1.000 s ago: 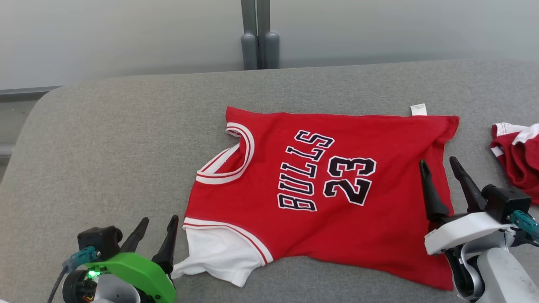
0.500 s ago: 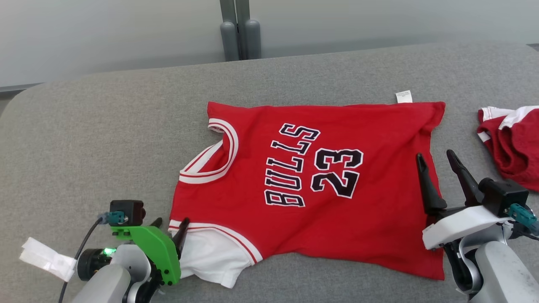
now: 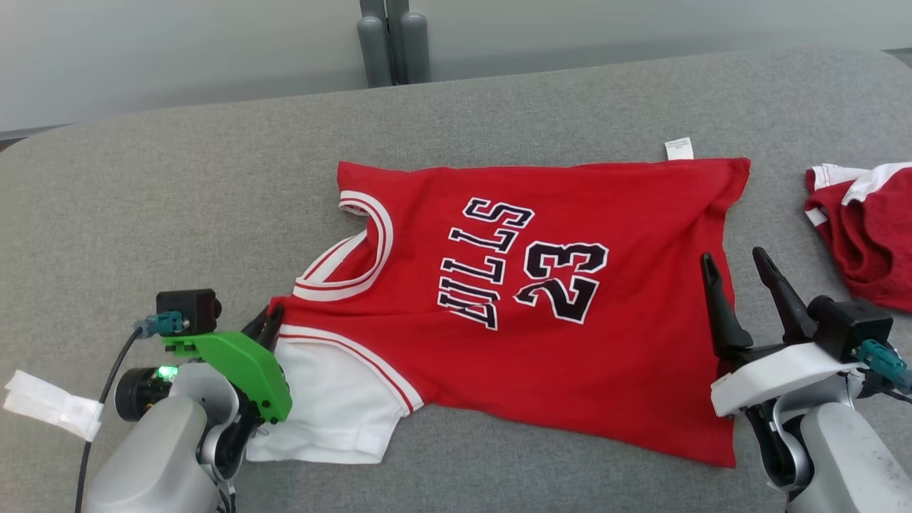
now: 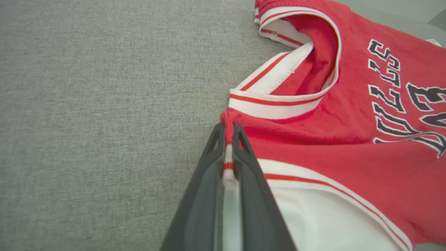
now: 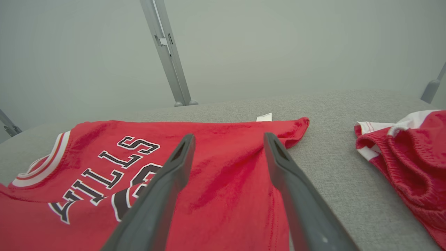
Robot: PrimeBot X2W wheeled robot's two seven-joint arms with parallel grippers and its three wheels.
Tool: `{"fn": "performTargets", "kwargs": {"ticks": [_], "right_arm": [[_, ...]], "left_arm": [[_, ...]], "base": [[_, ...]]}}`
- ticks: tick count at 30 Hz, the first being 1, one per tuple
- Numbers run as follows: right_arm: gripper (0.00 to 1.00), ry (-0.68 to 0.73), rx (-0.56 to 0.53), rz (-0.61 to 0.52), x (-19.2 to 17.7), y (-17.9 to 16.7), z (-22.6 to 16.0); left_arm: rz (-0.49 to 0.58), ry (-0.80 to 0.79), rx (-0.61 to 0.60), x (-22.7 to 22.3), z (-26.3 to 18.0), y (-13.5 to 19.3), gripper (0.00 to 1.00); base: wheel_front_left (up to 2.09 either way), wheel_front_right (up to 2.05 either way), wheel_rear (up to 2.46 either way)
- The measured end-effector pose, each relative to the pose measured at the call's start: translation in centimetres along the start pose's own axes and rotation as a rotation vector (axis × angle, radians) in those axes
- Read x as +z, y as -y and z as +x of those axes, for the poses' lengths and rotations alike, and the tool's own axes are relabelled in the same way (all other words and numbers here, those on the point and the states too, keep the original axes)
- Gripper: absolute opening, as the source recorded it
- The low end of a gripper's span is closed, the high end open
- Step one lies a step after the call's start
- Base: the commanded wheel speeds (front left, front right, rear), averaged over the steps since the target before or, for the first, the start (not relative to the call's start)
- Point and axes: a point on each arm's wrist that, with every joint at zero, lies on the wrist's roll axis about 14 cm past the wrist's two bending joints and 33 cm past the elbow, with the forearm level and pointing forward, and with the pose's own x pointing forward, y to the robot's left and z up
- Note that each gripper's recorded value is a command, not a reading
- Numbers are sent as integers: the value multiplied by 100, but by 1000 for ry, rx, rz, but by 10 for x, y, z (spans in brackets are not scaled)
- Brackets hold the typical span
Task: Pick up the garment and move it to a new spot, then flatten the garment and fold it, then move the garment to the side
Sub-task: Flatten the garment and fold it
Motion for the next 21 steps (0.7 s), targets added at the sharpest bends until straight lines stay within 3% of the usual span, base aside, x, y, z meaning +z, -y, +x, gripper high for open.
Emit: {"fn": "performTargets", "kwargs": {"ticks": [11,12,13,14,21], "right_arm": [[100,-12,-21,-7,-5,10,9],[100,-13,-24,-7,-6,11,8],[100,-13,-28,-7,-6,12,8],[100,-12,-33,-7,-5,13,7],[100,33,-37,-6,11,12,3]], "left_arm": [[40,7,28,12,34,-11,0],[43,-8,27,8,36,-11,21],[44,-6,25,8,37,-10,21],[44,4,23,9,38,-10,100],[90,144,23,37,27,-12,100]], "base": [[0,0,0],[0,0,0],[0,0,0],[0,0,0],[0,0,0]]}}
